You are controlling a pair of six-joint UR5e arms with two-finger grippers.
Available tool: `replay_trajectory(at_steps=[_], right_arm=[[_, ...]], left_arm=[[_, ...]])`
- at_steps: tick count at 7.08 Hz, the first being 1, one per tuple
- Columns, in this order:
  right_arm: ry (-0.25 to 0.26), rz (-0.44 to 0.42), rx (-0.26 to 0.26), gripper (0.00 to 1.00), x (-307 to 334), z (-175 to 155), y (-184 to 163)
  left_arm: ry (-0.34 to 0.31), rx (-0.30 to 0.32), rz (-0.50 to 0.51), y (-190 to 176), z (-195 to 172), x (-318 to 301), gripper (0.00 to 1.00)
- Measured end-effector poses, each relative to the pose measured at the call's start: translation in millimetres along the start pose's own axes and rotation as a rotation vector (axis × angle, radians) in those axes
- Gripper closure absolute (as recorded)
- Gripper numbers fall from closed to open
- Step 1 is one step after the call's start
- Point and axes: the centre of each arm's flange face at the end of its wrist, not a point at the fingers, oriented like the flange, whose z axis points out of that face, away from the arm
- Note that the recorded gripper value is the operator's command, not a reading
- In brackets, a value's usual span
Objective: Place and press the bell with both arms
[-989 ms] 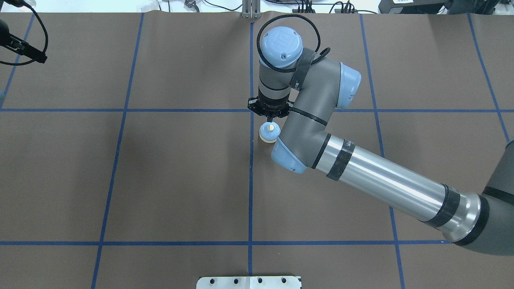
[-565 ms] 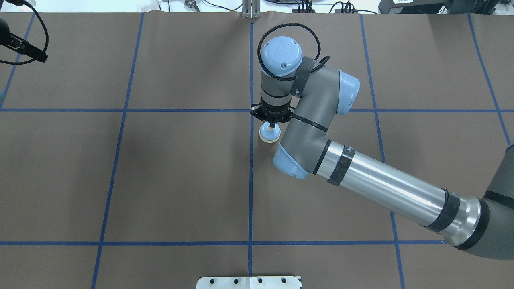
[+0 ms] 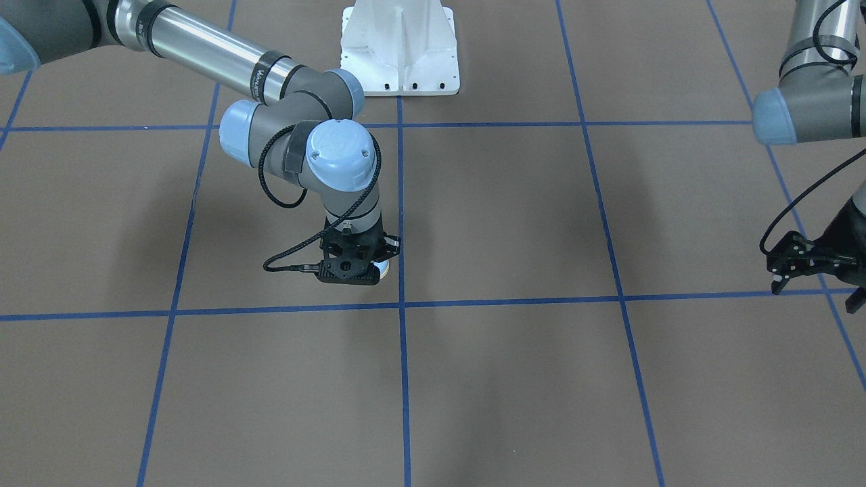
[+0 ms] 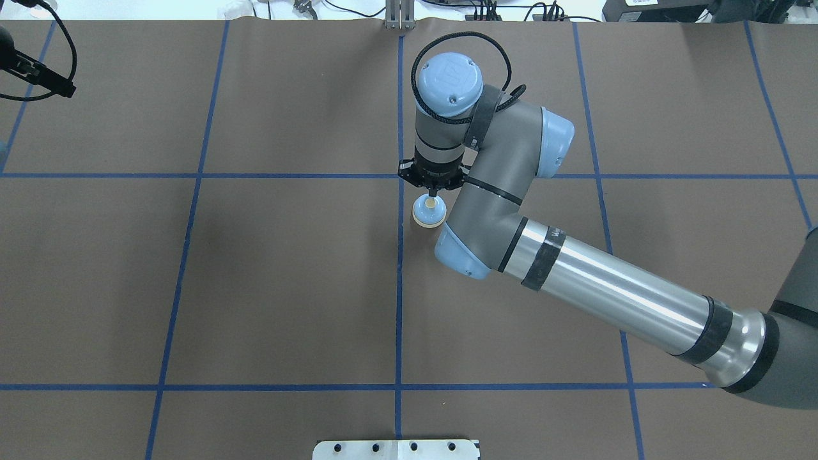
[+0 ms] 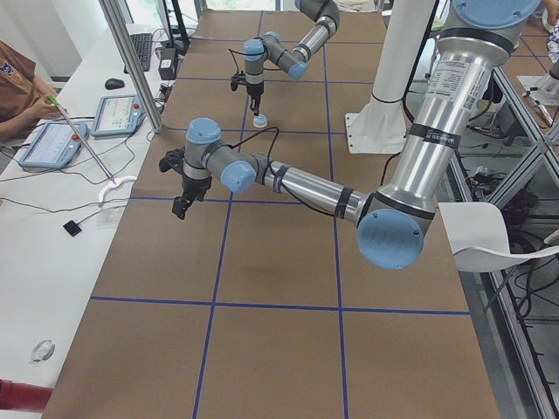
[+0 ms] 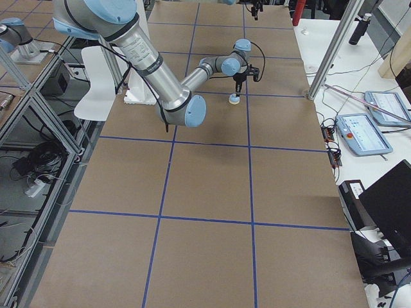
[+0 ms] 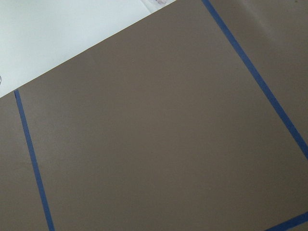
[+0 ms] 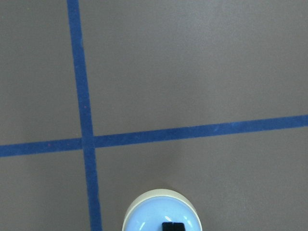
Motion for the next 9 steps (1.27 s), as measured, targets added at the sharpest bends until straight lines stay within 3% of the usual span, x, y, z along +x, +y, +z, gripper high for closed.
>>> replay_trajectory(at_steps=[1,3,5,7,9], right_arm=[[-0.029,0.011,0.009,0.01,0,-23,-12],[-0.058,0.035,0.012,0.0,14,-68,-26],[-0.022,0.035,0.016,0.0,67,-103,-32],[0.001,-0.14,0.042,0.0,171,-131,-28],[0.004,-0.211,0.025,0.0,280,-150,-35]], left_arm=[[0.0,-0.001,0.0,0,-2,0,0.0],[0.025,0.002,-0.004,2,-9,-3,0.0],[0.071,-0.004,0.001,22,-24,-44,0.0],[0.062,-0.018,0.03,61,-33,-101,0.0],[0.038,-0.031,-0.019,98,-40,-143,0.0]])
